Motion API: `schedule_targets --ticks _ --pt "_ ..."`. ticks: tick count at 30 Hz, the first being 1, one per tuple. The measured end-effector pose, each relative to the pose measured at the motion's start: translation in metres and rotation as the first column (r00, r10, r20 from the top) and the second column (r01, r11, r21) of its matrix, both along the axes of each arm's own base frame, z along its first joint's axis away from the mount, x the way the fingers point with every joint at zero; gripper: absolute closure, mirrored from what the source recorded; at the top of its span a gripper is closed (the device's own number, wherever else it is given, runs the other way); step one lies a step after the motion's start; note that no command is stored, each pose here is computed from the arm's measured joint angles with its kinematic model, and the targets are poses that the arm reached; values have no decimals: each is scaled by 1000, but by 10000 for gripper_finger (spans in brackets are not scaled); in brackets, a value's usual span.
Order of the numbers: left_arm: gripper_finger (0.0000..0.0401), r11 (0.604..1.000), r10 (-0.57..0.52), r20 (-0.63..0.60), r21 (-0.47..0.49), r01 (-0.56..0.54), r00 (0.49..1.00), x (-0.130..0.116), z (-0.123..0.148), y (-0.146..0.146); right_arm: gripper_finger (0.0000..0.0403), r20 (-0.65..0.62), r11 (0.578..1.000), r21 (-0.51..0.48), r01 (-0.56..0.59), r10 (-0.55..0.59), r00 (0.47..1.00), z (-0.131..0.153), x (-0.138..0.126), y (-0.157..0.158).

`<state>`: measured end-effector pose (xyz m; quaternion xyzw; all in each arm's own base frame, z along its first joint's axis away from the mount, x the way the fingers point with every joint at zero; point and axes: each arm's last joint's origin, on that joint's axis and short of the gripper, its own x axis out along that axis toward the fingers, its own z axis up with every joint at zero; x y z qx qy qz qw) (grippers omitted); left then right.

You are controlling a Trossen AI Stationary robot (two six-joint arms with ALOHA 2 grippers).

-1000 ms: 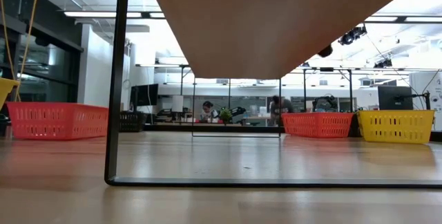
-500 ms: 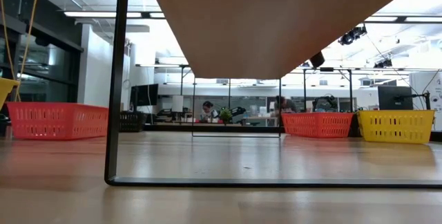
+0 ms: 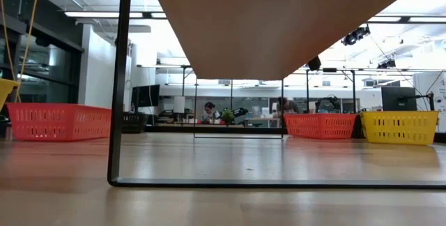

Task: Stack baskets on shelf by color
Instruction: Put the top left yellow bin on the shelf, then stack the top yellow bin on top of the yellow bin on the shelf

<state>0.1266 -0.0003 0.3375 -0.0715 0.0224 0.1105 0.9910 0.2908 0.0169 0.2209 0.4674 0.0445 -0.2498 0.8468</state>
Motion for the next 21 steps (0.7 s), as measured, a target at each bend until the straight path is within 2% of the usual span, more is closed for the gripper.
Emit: schedule_targets --ticks 3,6,10,13,16,19,21 --pt "401 1000 0 0 1 0 1000 0 0 0 403 -6 992 -11 -123 123 992 5 -2 3" --pt "401 1000 0 -1 1 0 1000 0 0 0 403 1 960 -27 -277 277 961 17 -10 8" --pt "401 1000 16 -1 0 -16 1000 0 0 0 403 10 919 -87 -383 386 923 42 -33 17" --pt "401 1000 23 -1 3 -23 1000 0 0 1 403 -8 903 -115 -415 417 909 58 -58 23" --pt "401 999 36 -1 4 -36 999 0 0 1 403 -71 903 -96 -418 413 908 64 -85 28" --pt "401 999 46 -2 4 -46 999 0 0 1 403 -187 920 -31 -391 379 906 58 -107 30" --pt "401 999 46 -2 4 -46 999 0 0 1 403 -300 928 16 -373 360 883 51 -117 29"
